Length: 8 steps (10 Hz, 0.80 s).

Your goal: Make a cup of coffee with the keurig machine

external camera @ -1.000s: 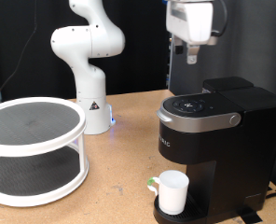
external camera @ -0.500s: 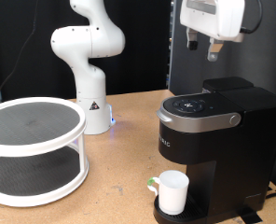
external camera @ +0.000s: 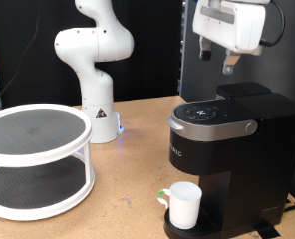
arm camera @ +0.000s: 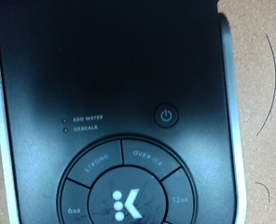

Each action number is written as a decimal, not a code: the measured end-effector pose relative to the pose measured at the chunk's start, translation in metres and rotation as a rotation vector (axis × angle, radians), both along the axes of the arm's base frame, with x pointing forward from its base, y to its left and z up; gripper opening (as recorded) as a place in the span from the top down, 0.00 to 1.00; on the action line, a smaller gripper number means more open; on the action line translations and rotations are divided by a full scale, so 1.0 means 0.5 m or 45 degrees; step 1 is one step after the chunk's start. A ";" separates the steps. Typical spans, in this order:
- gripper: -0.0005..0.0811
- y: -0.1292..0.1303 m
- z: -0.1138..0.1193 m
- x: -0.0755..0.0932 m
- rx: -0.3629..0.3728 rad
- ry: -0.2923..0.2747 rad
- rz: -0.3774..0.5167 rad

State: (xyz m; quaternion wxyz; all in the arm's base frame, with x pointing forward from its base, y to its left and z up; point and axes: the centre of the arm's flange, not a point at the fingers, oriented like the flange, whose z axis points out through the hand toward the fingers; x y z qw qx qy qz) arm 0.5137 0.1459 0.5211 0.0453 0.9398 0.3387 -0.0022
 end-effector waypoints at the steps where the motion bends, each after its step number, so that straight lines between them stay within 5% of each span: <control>1: 0.00 -0.001 -0.013 0.003 -0.018 0.012 0.005; 4: 0.00 -0.001 -0.053 0.012 -0.020 -0.008 -0.003; 5: 0.11 -0.001 -0.066 0.014 -0.010 -0.037 -0.007; 6: 0.34 -0.002 -0.079 0.013 -0.003 -0.060 -0.006; 7: 0.34 -0.005 -0.092 0.008 -0.001 -0.071 -0.005; 8: 0.51 -0.006 -0.105 0.003 0.002 -0.083 -0.003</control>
